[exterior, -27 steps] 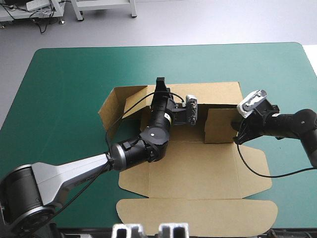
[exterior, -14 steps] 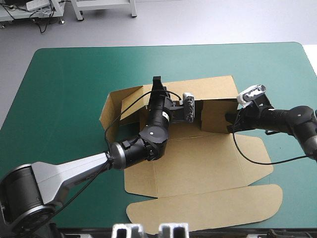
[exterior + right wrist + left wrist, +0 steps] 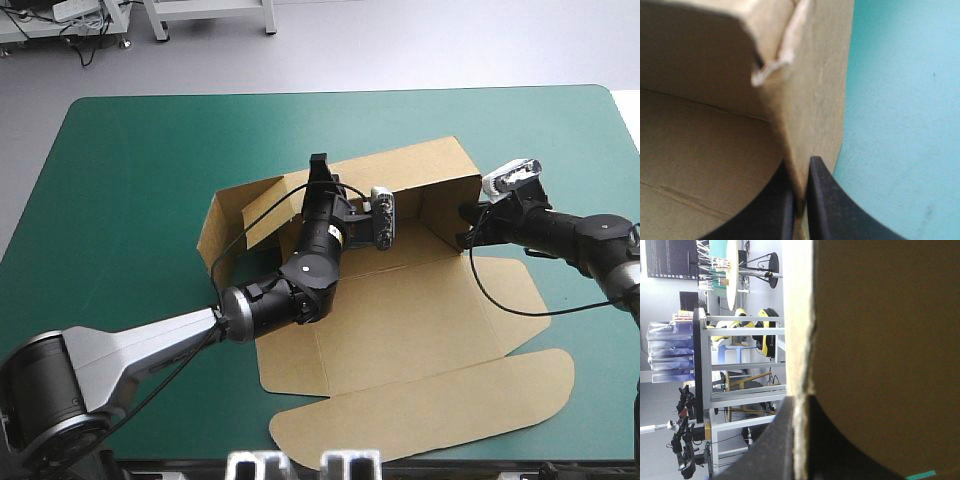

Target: Fold the box

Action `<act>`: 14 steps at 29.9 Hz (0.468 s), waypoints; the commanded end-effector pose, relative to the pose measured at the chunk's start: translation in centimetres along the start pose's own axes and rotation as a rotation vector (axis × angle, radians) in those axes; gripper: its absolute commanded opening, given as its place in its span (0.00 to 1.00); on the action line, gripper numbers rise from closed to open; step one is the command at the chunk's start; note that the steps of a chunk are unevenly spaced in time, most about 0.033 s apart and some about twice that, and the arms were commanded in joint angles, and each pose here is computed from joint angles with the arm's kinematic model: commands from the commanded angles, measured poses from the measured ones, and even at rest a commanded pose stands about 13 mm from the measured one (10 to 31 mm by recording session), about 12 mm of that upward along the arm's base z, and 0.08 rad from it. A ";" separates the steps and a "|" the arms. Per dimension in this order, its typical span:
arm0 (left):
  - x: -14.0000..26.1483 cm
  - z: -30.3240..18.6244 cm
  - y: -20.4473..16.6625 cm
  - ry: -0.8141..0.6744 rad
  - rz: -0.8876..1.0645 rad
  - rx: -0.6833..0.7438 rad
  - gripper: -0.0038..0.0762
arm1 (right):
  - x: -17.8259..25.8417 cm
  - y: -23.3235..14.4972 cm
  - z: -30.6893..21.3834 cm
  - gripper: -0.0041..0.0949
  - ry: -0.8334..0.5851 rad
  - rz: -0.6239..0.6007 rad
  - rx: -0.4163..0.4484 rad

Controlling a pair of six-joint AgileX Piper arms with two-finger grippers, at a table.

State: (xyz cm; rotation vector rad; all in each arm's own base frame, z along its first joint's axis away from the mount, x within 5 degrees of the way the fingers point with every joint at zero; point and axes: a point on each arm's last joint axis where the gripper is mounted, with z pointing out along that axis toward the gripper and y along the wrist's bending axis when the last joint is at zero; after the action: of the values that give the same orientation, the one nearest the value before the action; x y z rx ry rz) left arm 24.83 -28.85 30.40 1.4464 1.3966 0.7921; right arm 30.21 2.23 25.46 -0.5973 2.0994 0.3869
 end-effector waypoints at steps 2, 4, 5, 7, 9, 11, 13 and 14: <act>-1.1 -1.5 1.9 -0.122 -0.036 -0.032 0.04 | -1.9 0.7 -0.9 0.03 -0.093 0.021 -0.041; -1.1 -1.5 1.9 -0.122 -0.035 -0.033 0.04 | -1.8 0.8 -0.9 0.03 -0.085 0.011 -0.046; -1.1 -1.5 1.9 -0.118 -0.035 -0.034 0.06 | -1.7 0.8 -0.9 0.03 -0.078 0.011 -0.046; -1.1 -1.5 1.9 -0.116 -0.035 -0.035 0.12 | -1.6 0.8 -0.9 0.03 -0.061 0.003 -0.049; -1.1 -1.5 1.9 -0.116 -0.034 -0.036 0.22 | -1.3 0.9 -0.9 0.03 -0.034 0.010 -0.055; -1.1 -1.5 2.0 -0.118 -0.024 -0.044 0.35 | -1.1 1.0 -0.9 0.03 -0.014 0.011 -0.066; -1.1 -1.5 2.1 -0.122 -0.018 -0.058 0.46 | -1.1 1.0 -0.9 0.03 -0.011 0.007 -0.067; -1.2 -1.6 2.2 -0.125 -0.029 -0.066 0.48 | -1.1 1.0 -0.9 0.03 -0.014 0.011 -0.065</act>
State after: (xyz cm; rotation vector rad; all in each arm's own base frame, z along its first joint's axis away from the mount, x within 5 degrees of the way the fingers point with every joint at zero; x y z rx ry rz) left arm 24.56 -29.57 30.35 1.4760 1.3500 0.7241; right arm 30.03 2.19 25.27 -0.5966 2.1348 0.3925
